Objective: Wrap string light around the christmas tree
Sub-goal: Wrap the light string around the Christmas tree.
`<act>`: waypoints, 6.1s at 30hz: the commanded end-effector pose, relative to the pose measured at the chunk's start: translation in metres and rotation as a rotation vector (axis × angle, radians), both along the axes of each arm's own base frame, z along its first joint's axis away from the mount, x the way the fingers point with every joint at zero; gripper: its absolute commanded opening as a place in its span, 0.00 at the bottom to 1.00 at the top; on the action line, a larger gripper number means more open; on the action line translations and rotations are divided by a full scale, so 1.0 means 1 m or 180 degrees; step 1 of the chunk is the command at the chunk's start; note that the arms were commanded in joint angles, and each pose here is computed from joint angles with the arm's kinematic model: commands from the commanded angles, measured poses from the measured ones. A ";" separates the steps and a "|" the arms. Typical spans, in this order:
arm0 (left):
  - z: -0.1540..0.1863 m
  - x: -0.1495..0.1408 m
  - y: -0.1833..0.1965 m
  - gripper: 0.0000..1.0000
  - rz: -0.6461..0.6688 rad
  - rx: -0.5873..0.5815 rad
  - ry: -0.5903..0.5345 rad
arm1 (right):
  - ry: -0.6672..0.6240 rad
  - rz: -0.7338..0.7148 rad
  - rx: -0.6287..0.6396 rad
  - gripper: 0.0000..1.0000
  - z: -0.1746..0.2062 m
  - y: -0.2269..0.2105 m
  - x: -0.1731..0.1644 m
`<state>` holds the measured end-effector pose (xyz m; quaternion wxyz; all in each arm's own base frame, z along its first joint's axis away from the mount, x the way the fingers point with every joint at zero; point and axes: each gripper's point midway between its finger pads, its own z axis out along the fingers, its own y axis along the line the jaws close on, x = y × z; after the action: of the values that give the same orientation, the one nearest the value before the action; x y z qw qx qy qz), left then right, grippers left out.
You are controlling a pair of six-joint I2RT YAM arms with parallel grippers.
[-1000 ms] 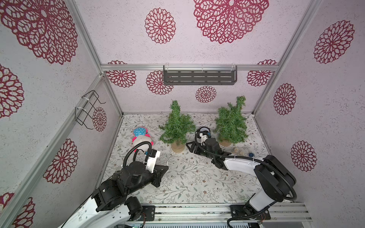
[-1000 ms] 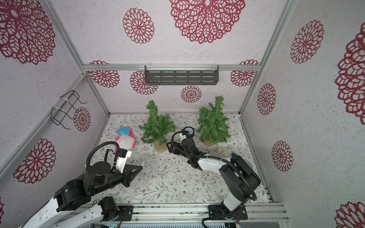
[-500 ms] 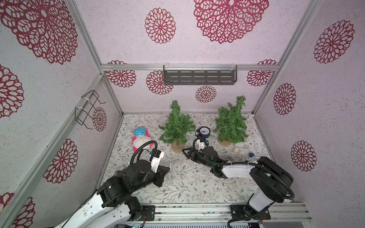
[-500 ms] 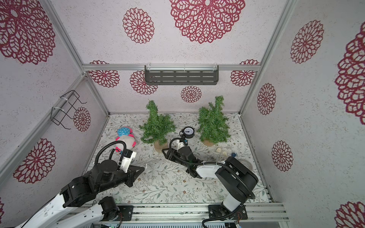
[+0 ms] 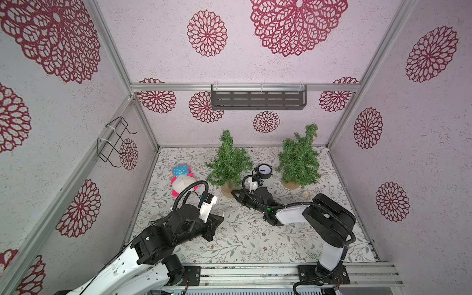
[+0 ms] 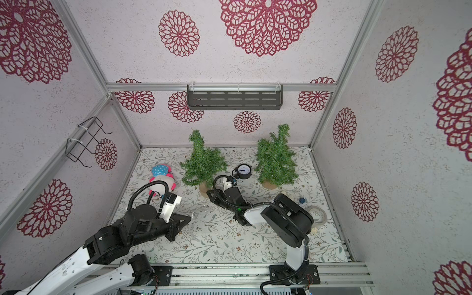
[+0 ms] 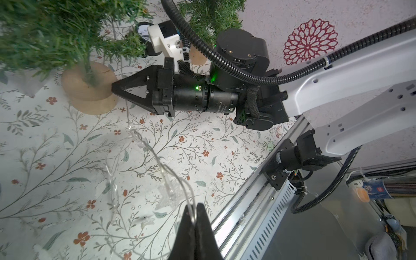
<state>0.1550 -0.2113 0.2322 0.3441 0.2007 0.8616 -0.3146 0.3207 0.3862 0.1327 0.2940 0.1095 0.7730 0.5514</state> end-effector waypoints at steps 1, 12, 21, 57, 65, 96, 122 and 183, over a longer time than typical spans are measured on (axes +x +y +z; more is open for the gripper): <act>0.004 -0.003 -0.030 0.00 -0.0315 -0.0167 0.0017 | -0.0215 -0.0235 0.0320 0.00 0.036 -0.007 0.011; 0.076 -0.029 -0.031 0.00 -0.0761 -0.0794 -0.0812 | 0.0226 -0.1255 -0.0248 0.00 -0.031 -0.091 0.029; 0.090 -0.001 0.066 0.00 0.0476 -0.0253 -0.1308 | 0.0095 -0.1468 -0.0795 0.00 -0.022 -0.153 0.036; 0.165 0.035 0.199 0.01 0.2408 0.1276 -0.2145 | -0.0598 -0.0998 -0.0842 0.00 0.110 -0.122 0.041; 0.125 0.086 0.172 0.01 0.2122 0.1084 -0.1268 | -0.0758 -0.0813 -0.1026 0.00 0.110 -0.110 0.048; 0.168 0.248 0.201 0.01 0.2051 0.0622 -0.1394 | -0.0247 -0.0735 -0.1446 0.00 0.044 -0.101 0.065; 0.182 0.298 0.197 0.00 0.1724 0.0528 -0.1474 | -0.0159 -0.0681 -0.1402 0.02 0.024 -0.084 0.078; 0.223 0.411 -0.021 0.00 -0.0345 -0.0084 -0.2853 | -0.2808 0.0021 -0.1891 0.53 0.183 -0.058 0.236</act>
<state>0.5756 -0.2295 0.4397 0.6557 0.3435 0.6358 -0.2188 0.5553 0.3349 0.2660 0.5580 -0.2030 0.7500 0.2913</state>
